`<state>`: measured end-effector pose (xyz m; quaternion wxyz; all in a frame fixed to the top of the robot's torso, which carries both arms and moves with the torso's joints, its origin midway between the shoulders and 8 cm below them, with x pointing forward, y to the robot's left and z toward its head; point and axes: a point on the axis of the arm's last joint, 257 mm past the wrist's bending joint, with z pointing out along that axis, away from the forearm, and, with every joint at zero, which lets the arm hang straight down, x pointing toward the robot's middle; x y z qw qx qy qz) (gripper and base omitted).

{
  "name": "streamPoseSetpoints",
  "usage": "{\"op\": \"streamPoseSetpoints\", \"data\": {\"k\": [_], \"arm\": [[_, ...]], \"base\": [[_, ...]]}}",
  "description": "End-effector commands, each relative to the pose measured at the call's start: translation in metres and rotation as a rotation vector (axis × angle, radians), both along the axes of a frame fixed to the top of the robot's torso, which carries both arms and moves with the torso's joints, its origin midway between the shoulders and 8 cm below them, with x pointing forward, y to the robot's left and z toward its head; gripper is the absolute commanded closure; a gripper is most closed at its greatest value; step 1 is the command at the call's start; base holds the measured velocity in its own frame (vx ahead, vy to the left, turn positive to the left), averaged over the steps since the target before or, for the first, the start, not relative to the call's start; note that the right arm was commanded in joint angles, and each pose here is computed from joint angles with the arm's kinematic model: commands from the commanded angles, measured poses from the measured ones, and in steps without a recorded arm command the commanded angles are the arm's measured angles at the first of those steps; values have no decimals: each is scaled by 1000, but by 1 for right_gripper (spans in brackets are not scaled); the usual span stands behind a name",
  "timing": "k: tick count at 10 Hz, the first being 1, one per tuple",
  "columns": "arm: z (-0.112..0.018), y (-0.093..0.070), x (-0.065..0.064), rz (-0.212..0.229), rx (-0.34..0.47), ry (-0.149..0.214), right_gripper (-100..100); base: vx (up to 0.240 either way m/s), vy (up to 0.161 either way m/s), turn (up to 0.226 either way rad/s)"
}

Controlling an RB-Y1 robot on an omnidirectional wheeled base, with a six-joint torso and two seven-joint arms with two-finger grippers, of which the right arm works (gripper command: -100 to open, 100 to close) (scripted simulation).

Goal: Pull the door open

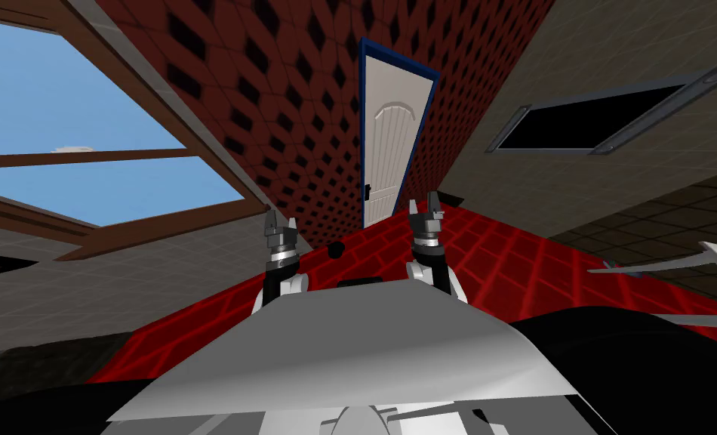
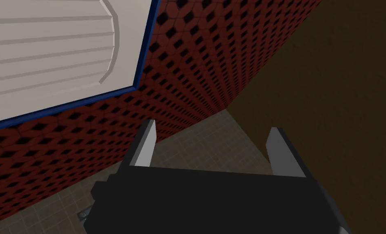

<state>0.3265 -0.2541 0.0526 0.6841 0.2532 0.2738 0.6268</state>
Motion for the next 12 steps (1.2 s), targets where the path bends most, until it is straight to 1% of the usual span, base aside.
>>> {"op": "streamPoseSetpoints", "data": {"k": [1,2,4,6,7,8,10,11,12], "arm": [[-11,-3,9,36,46,24,-100],[-16,-5,13,52,67,35,-100],[-30,-9,24,95,130,65,-100],[-49,-14,37,144,209,102,-100],[-53,-16,41,157,230,112,-100],[-64,-19,48,184,279,133,-100],[-76,-23,56,210,329,154,-100],[-88,-26,64,237,384,176,-100],[-94,-28,68,250,412,187,-100]], "base": [[77,-43,138],[143,-52,163],[177,-94,145],[163,-121,186],[138,-102,110],[151,-107,147],[110,-95,138],[109,-84,160],[107,-107,185]]}}
